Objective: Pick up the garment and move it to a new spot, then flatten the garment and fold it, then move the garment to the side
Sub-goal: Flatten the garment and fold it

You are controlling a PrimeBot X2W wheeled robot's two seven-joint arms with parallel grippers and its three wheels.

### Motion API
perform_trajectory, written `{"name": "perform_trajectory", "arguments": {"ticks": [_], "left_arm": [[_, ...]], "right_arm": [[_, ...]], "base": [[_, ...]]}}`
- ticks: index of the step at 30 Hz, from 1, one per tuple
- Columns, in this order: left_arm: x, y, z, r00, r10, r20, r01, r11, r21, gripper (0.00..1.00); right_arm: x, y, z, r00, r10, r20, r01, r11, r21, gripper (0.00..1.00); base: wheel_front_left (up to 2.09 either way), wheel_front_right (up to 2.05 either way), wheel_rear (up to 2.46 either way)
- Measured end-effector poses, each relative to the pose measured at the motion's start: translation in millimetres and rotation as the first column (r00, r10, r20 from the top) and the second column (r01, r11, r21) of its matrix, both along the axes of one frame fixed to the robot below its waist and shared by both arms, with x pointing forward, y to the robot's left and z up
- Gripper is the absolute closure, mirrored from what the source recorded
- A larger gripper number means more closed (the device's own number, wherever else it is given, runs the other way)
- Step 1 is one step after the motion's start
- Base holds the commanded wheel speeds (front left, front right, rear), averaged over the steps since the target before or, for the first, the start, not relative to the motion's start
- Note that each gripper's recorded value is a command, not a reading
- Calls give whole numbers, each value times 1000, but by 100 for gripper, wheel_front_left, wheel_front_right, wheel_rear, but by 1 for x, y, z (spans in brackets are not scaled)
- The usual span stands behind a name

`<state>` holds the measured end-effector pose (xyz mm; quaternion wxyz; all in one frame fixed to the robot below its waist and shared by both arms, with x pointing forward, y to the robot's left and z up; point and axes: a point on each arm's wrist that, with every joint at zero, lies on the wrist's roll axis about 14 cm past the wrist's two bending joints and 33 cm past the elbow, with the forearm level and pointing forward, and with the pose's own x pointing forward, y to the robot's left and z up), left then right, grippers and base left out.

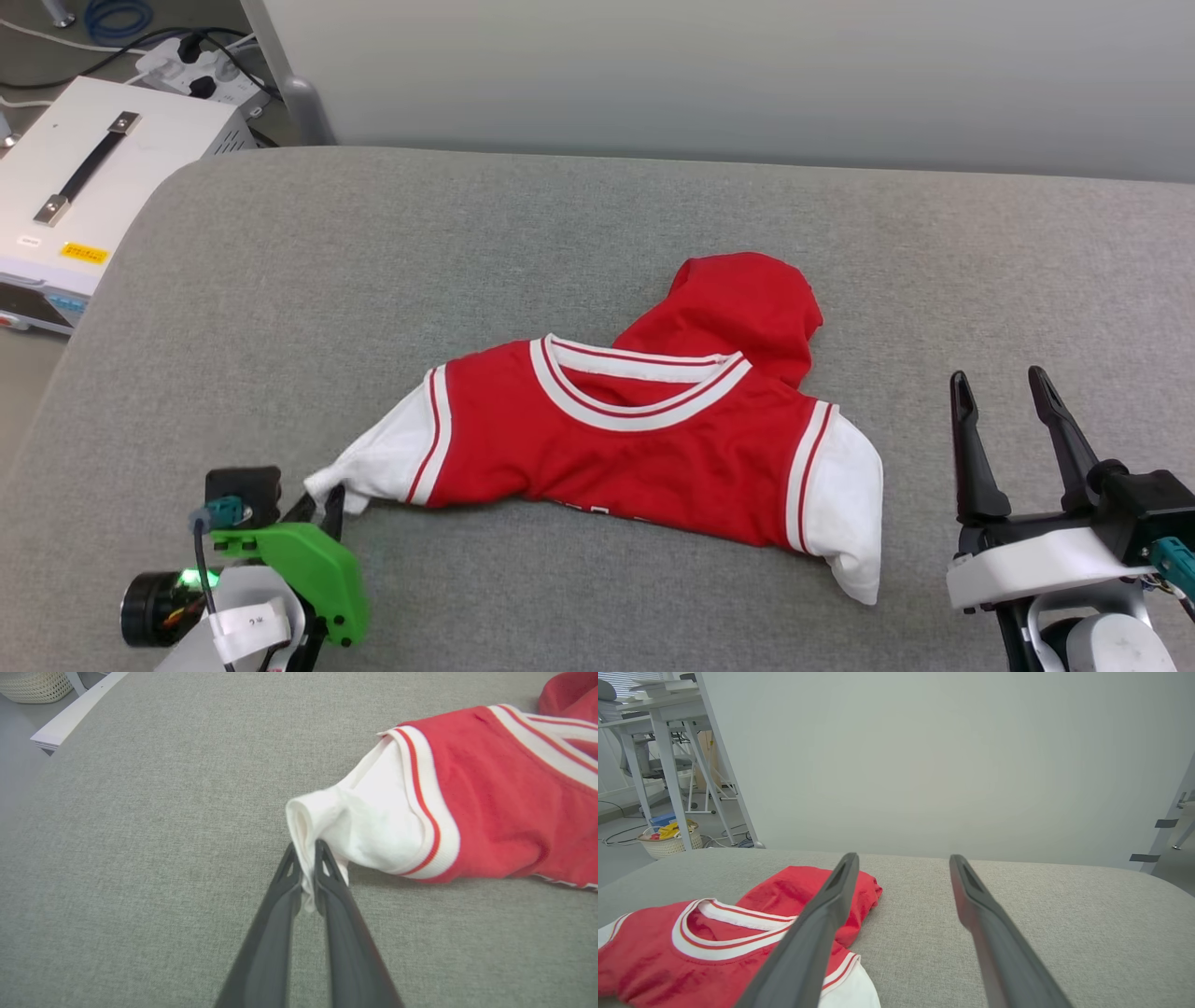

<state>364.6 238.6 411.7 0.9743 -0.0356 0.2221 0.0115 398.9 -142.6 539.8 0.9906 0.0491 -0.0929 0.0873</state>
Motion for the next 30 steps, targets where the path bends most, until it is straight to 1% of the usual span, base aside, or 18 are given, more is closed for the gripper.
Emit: {"name": "perform_trajectory", "arguments": {"ticks": [3,5,7,10,14,16,17,19,21,25,27,30], "left_arm": [[-6,10,-10,999,41,-28,-41,999,2,0],[-7,13,-12,998,59,-22,-59,998,3,0],[-1,11,3,995,73,69,-72,997,-15,0],[7,5,29,979,63,192,-56,998,-41,0],[17,-15,76,931,17,364,15,996,-87,0],[18,-24,102,897,14,442,39,993,-110,0],[17,-29,117,872,20,489,51,990,-133,0],[9,-39,137,833,11,553,82,986,-143,0],[-3,-45,140,820,9,572,91,985,-146,0],[-22,-53,132,822,12,569,92,984,-154,0],[-27,-55,128,826,13,564,91,984,-156,0],[-28,-57,125,827,-1,562,98,985,-143,0]], "right_arm": [[1,1,-2,1000,3,-5,-3,1000,-6,0],[1,1,-2,1000,4,-5,-4,1000,-7,0],[-1,2,1,1000,4,1,-4,1000,-8,0],[-4,1,3,1000,2,8,-1,1000,-10,0],[-10,-2,6,1000,-5,14,5,1000,-16,0],[-12,-3,7,1000,-7,19,7,1000,-17,0],[-13,-2,7,1000,-6,17,7,1000,-22,0],[-15,-2,7,1000,-4,18,5,1000,-22,0],[-15,-1,5,1000,-3,12,3,1000,-23,0],[-17,-3,-11,999,-6,-40,5,1000,-28,0],[-16,-1,-24,995,6,-104,-13,998,-68,0],[-14,3,-45,972,18,-235,-37,996,-76,0]], "base": [[0,0,0],[0,0,0],[0,0,0],[0,0,0],[0,0,0],[0,0,0],[0,0,0],[0,0,0],[0,0,0],[0,0,0],[0,0,0],[0,0,0]]}}
